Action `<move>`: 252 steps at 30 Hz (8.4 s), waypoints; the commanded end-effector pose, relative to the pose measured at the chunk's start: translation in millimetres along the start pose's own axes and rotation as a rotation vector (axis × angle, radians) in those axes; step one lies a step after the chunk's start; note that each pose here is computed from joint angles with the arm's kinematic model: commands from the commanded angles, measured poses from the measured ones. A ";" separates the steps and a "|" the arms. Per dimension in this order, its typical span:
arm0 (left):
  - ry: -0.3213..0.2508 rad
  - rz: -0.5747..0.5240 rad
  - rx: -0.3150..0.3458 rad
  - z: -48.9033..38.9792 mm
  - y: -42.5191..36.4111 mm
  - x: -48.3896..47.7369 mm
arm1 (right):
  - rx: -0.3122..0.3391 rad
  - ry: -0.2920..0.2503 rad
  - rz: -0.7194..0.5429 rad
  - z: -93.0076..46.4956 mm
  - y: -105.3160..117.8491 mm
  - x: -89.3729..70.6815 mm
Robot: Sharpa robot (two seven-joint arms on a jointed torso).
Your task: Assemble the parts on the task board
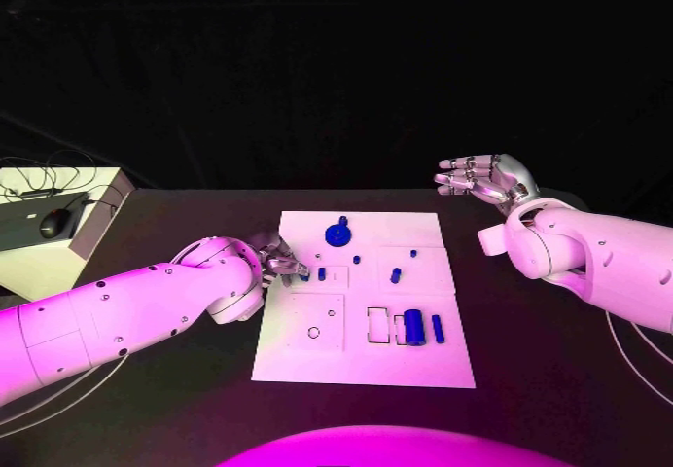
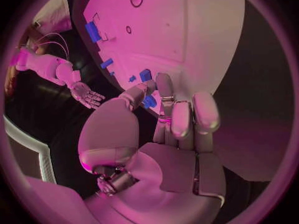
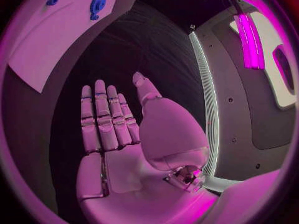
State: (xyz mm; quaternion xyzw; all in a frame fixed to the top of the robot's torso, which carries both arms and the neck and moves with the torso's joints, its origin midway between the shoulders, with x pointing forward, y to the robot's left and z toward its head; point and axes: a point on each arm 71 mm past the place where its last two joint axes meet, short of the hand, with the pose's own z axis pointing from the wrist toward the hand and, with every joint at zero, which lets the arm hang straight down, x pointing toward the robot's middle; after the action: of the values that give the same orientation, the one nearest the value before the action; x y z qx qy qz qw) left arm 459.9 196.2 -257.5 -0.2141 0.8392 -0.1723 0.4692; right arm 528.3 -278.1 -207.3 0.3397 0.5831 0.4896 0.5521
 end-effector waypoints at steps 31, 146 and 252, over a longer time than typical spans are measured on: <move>-0.068 -0.024 0.036 -7.1 -0.2 -3.9 | -0.010 0.012 0.001 -0.1 0.7 0.1; -0.033 -0.023 0.026 -5.6 9.1 11.4 | -0.008 0.016 0.003 -0.3 0.5 0.0; -0.027 0.080 0.038 -2.1 2.2 15.0 | -0.009 0.014 0.002 -1.2 0.4 -1.8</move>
State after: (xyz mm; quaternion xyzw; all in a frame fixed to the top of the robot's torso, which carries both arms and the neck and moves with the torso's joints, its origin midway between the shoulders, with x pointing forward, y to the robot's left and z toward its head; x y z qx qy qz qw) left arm 453.3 191.5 -263.1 -0.1820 0.8282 -0.1723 0.5013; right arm 527.4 -280.8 -207.2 0.3395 0.5842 0.4903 0.5505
